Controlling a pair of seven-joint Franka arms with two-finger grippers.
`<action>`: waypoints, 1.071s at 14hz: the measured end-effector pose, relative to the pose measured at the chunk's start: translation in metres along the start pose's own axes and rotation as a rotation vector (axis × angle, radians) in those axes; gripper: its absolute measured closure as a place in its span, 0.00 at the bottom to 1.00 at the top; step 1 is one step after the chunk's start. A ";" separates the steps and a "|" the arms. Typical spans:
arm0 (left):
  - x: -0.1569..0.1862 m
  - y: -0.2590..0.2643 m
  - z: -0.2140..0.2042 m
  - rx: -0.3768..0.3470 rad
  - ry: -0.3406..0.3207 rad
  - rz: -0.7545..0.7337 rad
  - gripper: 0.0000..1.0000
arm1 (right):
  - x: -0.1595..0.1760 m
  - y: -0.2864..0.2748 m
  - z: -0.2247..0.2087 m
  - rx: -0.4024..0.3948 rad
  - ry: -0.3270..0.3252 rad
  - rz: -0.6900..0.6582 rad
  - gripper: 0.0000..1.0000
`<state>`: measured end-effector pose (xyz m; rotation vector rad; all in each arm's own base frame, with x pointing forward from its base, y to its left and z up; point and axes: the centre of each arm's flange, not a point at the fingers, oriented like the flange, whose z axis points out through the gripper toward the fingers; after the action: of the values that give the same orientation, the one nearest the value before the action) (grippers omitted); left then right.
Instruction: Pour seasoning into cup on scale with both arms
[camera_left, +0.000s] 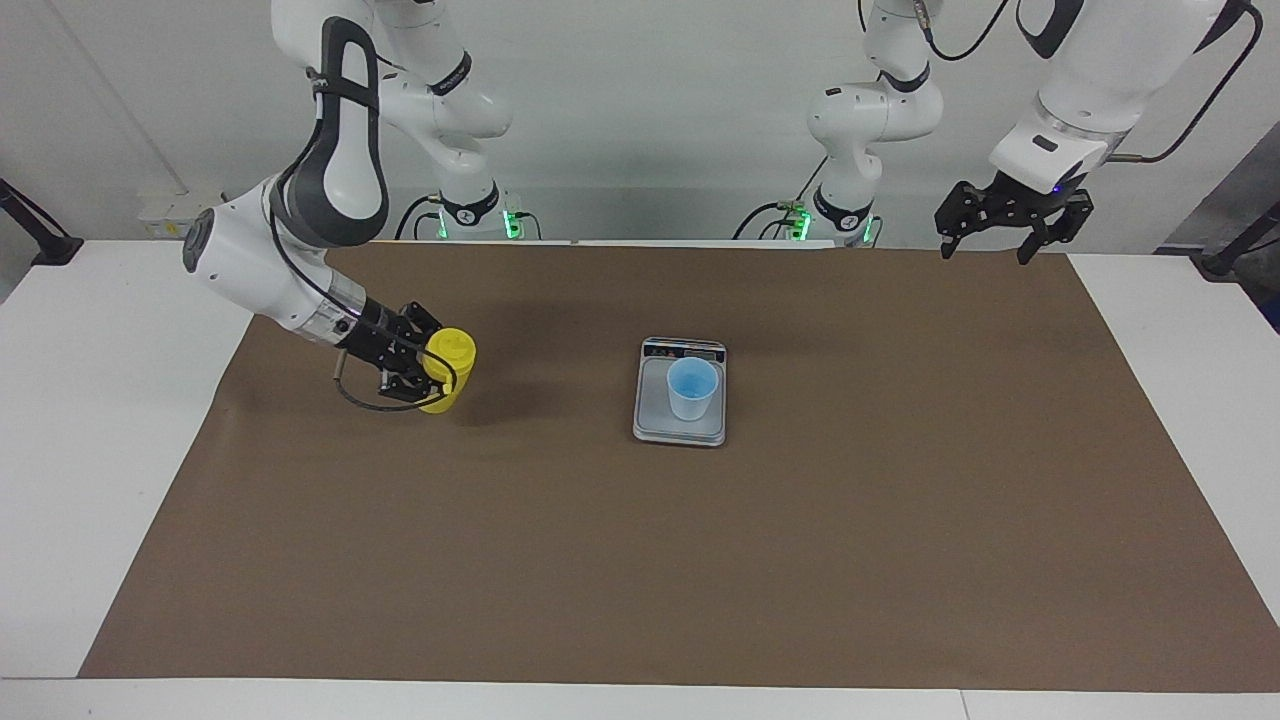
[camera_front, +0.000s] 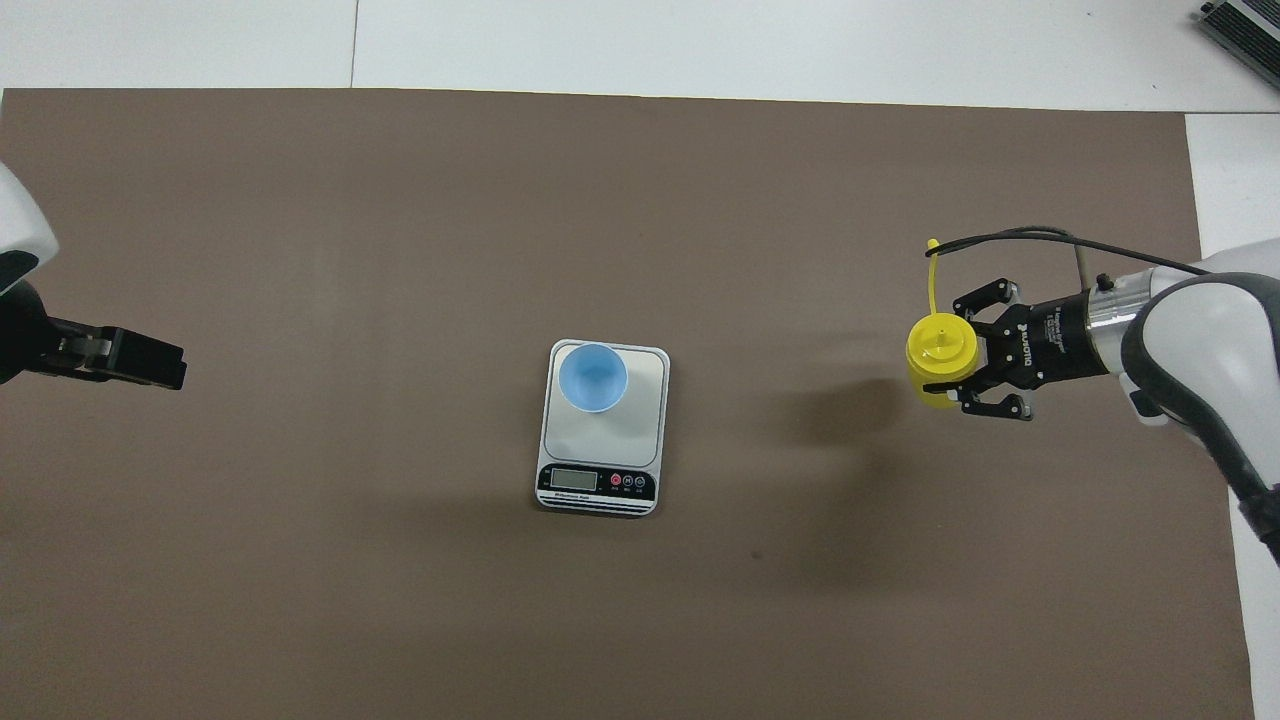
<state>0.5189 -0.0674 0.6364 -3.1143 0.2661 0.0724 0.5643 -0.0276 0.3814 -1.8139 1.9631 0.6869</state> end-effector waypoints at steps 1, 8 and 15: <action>0.000 0.000 0.000 0.000 0.000 0.000 0.00 | 0.013 0.000 0.000 0.004 -0.022 0.013 0.47; 0.000 0.001 0.000 0.000 0.000 0.001 0.00 | 0.072 0.013 0.018 -0.009 -0.112 -0.072 0.48; 0.003 0.000 -0.002 0.001 0.025 0.001 0.00 | 0.080 0.015 -0.002 0.033 -0.038 -0.128 0.00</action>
<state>0.5216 -0.0682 0.6381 -3.1157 0.2673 0.0328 0.5421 -0.0933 0.3378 -1.8740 1.8052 0.6404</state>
